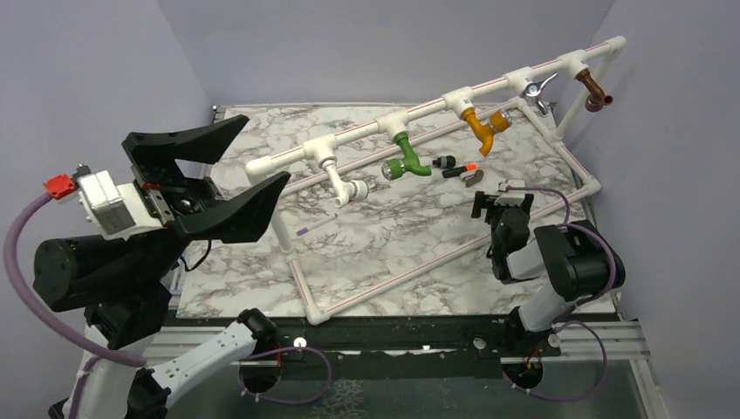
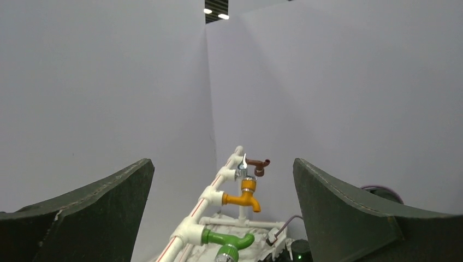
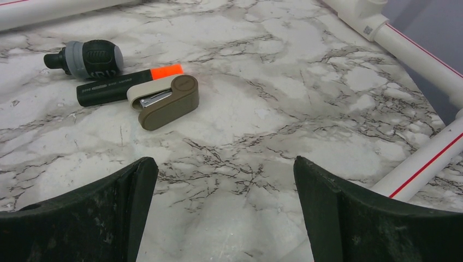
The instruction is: Install the water faucets
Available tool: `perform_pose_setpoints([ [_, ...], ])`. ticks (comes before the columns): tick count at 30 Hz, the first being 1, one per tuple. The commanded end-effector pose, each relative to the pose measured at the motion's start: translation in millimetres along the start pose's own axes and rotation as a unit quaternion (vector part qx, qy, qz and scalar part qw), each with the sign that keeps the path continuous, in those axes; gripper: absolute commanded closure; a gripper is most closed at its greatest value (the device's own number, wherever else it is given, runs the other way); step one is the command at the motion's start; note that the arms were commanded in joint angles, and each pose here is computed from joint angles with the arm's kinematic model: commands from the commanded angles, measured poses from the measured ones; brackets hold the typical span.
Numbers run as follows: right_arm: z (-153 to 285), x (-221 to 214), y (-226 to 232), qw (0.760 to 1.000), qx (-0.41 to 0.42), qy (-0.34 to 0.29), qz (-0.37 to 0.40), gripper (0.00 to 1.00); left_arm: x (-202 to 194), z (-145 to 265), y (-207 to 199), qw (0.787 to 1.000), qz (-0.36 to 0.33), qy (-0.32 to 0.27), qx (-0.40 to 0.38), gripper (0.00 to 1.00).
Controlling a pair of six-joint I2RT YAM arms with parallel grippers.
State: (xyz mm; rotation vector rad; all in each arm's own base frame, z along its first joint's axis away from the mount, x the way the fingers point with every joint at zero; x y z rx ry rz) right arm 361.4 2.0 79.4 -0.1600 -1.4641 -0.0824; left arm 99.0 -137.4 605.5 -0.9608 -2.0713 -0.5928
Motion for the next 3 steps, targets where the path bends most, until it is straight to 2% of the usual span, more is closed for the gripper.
perform_pose_setpoints([
  [1,-7.9,9.3,0.1,1.000,0.001,-0.011,-0.015,0.00,19.6,-9.2,-8.1,0.999,0.011,-0.023,-0.025,0.01],
  [3,-6.4,10.3,-0.9,1.000,0.000,-0.015,-0.016,0.00,17.0,-10.6,-7.9,0.999,0.017,-0.022,-0.024,0.01],
])
Point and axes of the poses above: each gripper's point midway between its finger pads, its own z axis back along the fingers, its own y axis along the line the jaws close on, x = y × z, the point moved 1 cm from there along z, back along the fingers, and after that the axes turned 3 degrees about -z, right-handed, at the moved point
